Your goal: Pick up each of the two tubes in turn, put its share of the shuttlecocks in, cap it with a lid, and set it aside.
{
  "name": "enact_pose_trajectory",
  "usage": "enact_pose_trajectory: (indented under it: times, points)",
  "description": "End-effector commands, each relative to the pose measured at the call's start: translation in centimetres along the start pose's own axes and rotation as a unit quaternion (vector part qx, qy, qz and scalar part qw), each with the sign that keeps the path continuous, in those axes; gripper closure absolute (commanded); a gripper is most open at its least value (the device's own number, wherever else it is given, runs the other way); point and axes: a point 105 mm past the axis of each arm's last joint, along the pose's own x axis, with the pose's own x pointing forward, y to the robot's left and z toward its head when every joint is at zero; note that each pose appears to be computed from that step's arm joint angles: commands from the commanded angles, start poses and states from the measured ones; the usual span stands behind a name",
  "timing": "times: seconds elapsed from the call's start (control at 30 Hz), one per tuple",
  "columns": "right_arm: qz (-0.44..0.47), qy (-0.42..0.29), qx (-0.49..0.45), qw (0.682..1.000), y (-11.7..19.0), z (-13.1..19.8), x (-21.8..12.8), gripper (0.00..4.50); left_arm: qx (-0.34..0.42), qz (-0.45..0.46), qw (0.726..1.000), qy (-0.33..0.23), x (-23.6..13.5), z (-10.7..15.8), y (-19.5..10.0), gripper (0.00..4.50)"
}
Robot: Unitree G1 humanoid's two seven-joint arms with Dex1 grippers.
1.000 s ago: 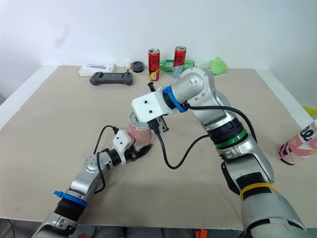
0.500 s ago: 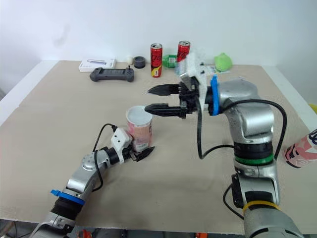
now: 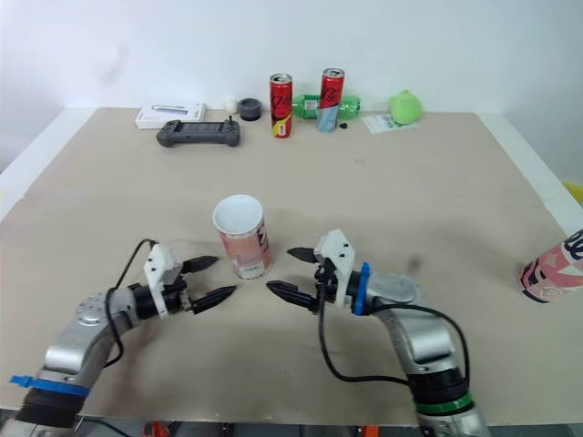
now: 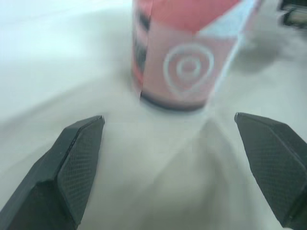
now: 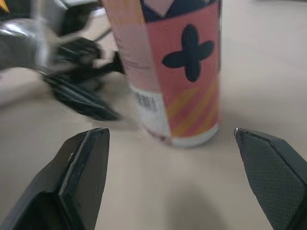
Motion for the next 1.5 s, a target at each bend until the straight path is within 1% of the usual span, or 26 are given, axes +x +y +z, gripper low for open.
enact_pose_trajectory:
  times: [0.03, 0.1, 0.3, 0.47, 0.77, 0.83, 0.87, 0.9, 1.07, 1.17, 1.27, 1.33, 1.4, 1.5]
  points:
    - [-0.005, -0.020, -0.021, 1.000, -0.4, 0.3, 1.9, 0.03, 0.011, -0.004, 1.000, -0.024, -1.1, 1.9, -0.1, 0.00]
    - [-0.004, -0.028, -0.034, 0.999, -0.6, 0.4, 3.5, 0.03, 0.012, 0.003, 0.999, -0.030, -1.3, 2.4, -0.1, 0.00]
    - [0.013, -0.046, -0.047, 0.998, -0.9, 1.2, 6.1, 0.03, 0.011, 0.013, 0.999, -0.038, -1.1, 2.6, -0.4, 0.00]
    - [0.019, -0.046, -0.063, 0.997, -1.4, 1.5, 7.5, 0.03, 0.010, 0.021, 0.999, -0.040, -1.0, 2.4, -0.7, 0.00]
    - [0.042, -0.056, -0.072, 0.995, -1.0, 1.7, 9.2, 0.03, 0.013, 0.029, 0.999, -0.039, -1.0, 2.2, -0.7, 0.00]
    - [0.045, -0.056, -0.073, 0.995, -1.0, 1.8, 9.3, 0.54, 0.013, 0.029, 0.999, -0.038, -1.0, 2.2, -0.7, 0.00]
    - [0.046, -0.056, -0.074, 0.995, -1.0, 1.8, 9.3, 0.90, 0.013, 0.029, 0.999, -0.038, -1.0, 2.2, -0.7, 0.00]
    - [0.049, -0.056, -0.073, 0.995, -1.0, 1.8, 9.3, 1.16, 0.014, 0.029, 0.999, -0.038, -0.9, 2.2, -0.7, 0.00]
    - [0.060, -0.056, -0.075, 0.994, -0.7, 1.8, 8.8, 1.16, 0.015, 0.030, 0.999, -0.037, -0.8, 2.1, -0.7, 0.00]
    - [0.057, -0.058, -0.072, 0.994, -0.8, 1.9, 8.0, 1.16, 0.017, 0.030, 0.998, -0.045, -0.5, 2.6, -0.7, 0.00]
    - [0.021, -0.066, -0.066, 0.995, -1.9, 2.3, 5.7, 1.16, 0.026, 0.033, 0.997, -0.059, -0.1, 3.7, -0.4, 0.00]
    - [-0.038, -0.077, -0.051, 0.995, -3.5, 2.7, 3.4, 1.16, 0.037, 0.032, 0.996, -0.071, 0.4, 4.7, -0.2, 0.00]
    - [-0.124, -0.089, -0.035, 0.988, -5.8, 2.9, 0.2, 1.16, 0.046, 0.029, 0.994, -0.092, 1.6, 6.2, -0.1, 0.00]
    - [-0.267, -0.095, -0.021, 0.959, -9.4, 2.8, -5.0, 1.16, 0.050, 0.010, 0.991, -0.123, 3.9, 8.1, -0.5, 0.00]
